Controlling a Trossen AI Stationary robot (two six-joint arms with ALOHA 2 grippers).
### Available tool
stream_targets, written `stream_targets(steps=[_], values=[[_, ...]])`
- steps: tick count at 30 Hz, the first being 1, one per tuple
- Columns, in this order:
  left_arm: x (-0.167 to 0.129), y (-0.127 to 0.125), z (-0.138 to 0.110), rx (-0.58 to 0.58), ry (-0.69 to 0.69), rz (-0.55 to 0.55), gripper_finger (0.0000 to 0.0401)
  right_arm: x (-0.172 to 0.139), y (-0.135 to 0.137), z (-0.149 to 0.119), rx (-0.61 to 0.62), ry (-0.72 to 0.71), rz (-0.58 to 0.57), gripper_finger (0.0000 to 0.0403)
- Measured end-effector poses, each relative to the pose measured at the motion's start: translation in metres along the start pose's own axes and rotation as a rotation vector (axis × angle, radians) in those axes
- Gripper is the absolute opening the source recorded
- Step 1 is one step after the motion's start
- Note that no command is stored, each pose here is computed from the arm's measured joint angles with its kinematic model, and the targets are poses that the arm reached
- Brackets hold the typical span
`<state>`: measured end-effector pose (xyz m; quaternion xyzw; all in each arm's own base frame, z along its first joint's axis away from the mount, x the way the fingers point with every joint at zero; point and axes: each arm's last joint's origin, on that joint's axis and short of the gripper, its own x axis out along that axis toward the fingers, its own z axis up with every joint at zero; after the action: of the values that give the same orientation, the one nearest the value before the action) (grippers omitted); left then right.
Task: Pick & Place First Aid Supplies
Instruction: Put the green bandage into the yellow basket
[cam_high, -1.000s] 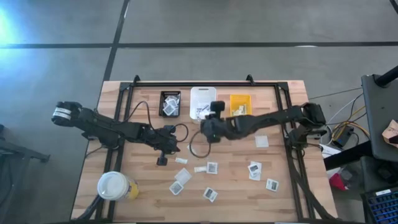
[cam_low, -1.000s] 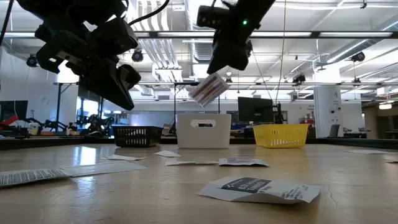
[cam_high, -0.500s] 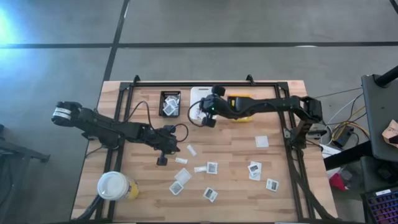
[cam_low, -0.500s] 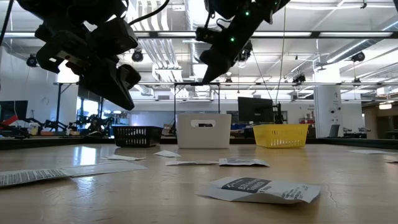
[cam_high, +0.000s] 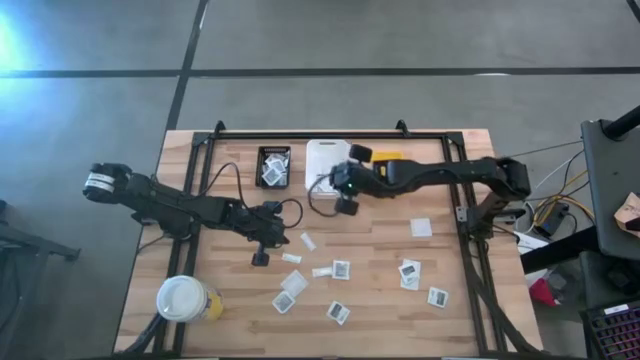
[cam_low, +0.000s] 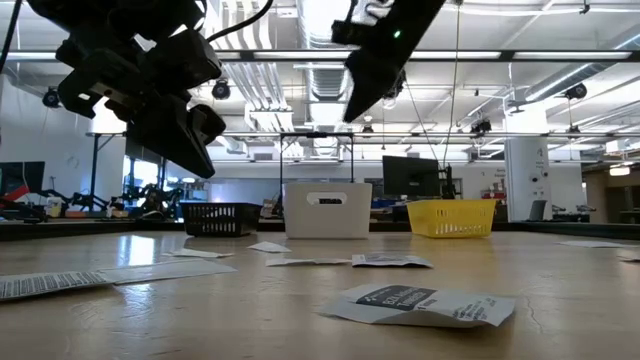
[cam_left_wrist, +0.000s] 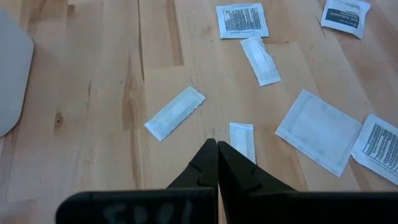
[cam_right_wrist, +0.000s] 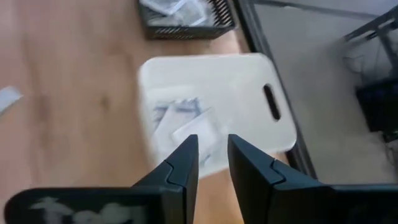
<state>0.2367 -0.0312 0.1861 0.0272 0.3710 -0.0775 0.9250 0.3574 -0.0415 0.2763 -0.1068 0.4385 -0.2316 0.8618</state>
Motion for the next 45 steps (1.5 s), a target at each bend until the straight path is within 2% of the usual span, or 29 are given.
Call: stream_targets(steps=[7,14,20,27,29,36,45], values=[[0.000,0.000,0.000,0.008,-0.003,-0.003,0.0003,-0.047,0.033,-0.013,-0.036,0.031,0.083,0.0069],[0.000,0.000,0.002,0.009,-0.023,-0.002,0.0003,-0.070,0.076,-0.035,-0.080,0.043,0.160,0.0047],[0.000,0.000,0.008,0.012,-0.079,0.009,0.0003,-0.058,0.112,-0.051,-0.110,-0.020,0.213,0.0044],[0.002,0.001,0.010,0.036,-0.105,0.038,0.0000,-0.041,0.135,-0.057,-0.081,-0.093,0.263,0.0035],[0.004,0.002,0.009,0.037,-0.098,0.041,0.0000,-0.038,0.139,-0.057,-0.071,-0.116,0.302,0.0031],[0.021,0.002,0.008,0.056,-0.098,0.048,0.0000,-0.028,0.148,-0.055,-0.025,-0.199,0.332,0.0018],[0.054,0.006,0.003,0.058,-0.101,0.147,0.0000,-0.018,0.151,-0.060,-0.014,-0.283,0.405,0.0018]])
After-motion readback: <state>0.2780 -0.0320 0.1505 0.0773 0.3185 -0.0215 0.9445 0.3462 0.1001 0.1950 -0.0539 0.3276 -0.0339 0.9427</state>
